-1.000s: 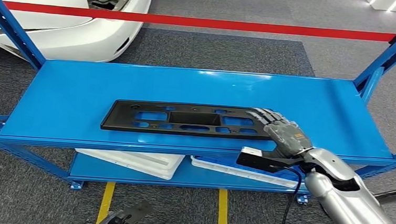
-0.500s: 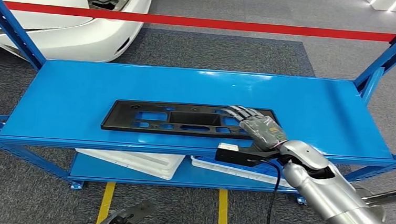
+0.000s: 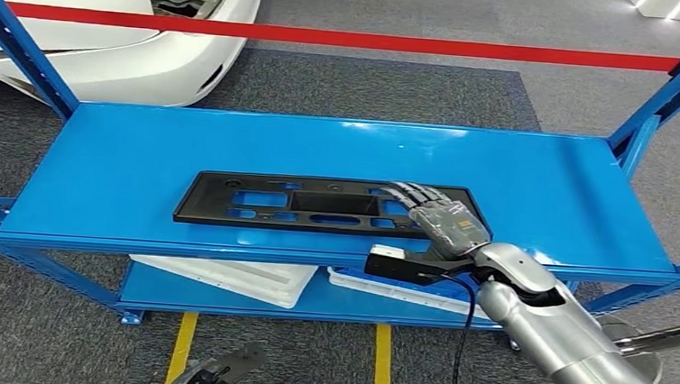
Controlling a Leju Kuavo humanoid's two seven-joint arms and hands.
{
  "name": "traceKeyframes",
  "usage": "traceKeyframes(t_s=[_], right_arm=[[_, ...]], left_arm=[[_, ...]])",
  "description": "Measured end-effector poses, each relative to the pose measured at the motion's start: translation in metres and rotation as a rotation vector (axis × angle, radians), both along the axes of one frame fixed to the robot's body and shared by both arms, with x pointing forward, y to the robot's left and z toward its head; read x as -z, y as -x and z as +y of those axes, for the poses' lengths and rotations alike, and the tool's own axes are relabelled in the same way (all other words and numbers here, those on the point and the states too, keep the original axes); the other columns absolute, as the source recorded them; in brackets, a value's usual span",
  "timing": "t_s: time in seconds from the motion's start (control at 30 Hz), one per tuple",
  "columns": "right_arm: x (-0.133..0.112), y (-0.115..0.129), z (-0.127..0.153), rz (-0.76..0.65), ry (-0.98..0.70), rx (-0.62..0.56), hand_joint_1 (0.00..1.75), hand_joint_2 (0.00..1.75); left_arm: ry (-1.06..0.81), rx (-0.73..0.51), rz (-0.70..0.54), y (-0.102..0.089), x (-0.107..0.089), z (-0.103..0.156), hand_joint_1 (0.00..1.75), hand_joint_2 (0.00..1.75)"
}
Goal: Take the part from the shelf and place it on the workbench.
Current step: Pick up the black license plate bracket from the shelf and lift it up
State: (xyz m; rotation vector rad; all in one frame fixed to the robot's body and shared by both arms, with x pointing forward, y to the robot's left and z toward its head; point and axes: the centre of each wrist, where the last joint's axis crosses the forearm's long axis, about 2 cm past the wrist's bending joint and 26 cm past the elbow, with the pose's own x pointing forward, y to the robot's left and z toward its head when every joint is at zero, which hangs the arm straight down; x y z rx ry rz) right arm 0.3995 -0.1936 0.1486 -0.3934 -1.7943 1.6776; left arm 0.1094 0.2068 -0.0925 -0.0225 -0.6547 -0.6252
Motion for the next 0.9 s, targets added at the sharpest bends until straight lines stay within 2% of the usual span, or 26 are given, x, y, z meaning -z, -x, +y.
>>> traceKeyframes(t_s=[0.3, 0.9], right_arm=[[0.006, -0.006, -0.013, -0.073, 0.080, 0.069, 0.00, 1.75], [0.027, -0.005, -0.034, -0.051, 0.108, 0.151, 0.00, 1.75]], left_arm=[[0.002, -0.005, 0.000, 0.000, 0.000, 0.000, 0.00, 0.00], [-0.004, 0.002, 0.000, 0.000, 0.000, -0.001, 0.00, 0.00]])
